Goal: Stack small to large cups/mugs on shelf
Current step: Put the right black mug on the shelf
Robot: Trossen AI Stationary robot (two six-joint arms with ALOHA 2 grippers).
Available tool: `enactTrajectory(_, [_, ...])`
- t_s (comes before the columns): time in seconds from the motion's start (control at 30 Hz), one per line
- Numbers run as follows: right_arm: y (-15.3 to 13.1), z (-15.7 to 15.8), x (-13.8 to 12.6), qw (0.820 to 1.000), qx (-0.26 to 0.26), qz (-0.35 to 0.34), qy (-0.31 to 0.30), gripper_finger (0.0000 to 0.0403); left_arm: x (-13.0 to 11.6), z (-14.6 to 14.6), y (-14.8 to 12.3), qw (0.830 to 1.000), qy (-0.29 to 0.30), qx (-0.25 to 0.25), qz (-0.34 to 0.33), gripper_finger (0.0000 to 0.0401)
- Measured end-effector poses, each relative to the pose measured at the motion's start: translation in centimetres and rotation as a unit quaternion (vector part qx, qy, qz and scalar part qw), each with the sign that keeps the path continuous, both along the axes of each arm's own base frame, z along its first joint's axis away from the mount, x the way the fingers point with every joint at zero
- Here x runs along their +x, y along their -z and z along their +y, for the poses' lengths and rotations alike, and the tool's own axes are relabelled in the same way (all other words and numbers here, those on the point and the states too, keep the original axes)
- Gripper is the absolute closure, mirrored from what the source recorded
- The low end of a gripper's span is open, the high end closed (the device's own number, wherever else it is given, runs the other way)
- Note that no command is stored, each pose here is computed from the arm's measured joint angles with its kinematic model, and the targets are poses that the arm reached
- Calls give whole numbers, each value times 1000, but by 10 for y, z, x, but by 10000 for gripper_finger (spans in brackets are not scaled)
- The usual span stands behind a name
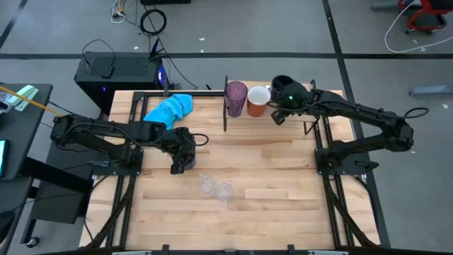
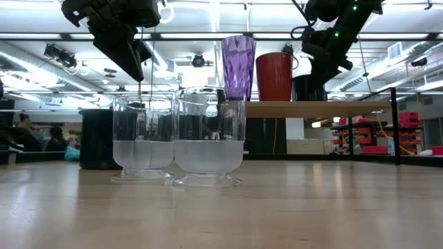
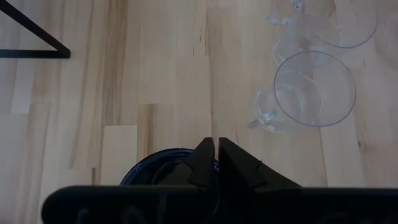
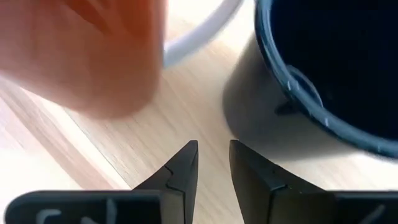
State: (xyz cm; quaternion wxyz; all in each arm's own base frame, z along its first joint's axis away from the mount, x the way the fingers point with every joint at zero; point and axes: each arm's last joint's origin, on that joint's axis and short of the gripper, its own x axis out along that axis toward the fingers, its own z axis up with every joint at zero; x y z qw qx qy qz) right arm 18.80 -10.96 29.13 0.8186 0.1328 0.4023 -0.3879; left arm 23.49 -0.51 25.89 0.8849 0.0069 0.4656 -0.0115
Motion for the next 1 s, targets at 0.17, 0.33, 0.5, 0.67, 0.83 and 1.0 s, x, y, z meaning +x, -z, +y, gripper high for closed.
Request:
enactTrajectory(0.17, [3, 2, -4, 1000, 7, 23, 10, 305, 0, 0, 0, 1000, -1, -1, 2, 375])
enactTrajectory(0.33, [2, 0, -6, 998, -25, 40, 36, 305, 0, 0, 0, 1000, -1, 0, 2, 368])
enactTrajectory(0.5, [2, -3, -7, 997, -33, 45, 48, 305, 0, 0, 0, 1000, -1, 0, 2, 366])
enactTrajectory(0.67, [0, -9, -8, 997, -42, 35, 58, 305, 0, 0, 0, 1000, 1, 0, 2, 373])
enactTrajectory(0.83, [-2, -12, -7, 997, -53, 22, 56, 305, 0, 0, 0, 1000, 1, 1, 2, 375])
enactTrajectory(1.0, [-3, -12, -6, 997, -54, 20, 52, 305, 0, 0, 0, 1000, 2, 1, 2, 368])
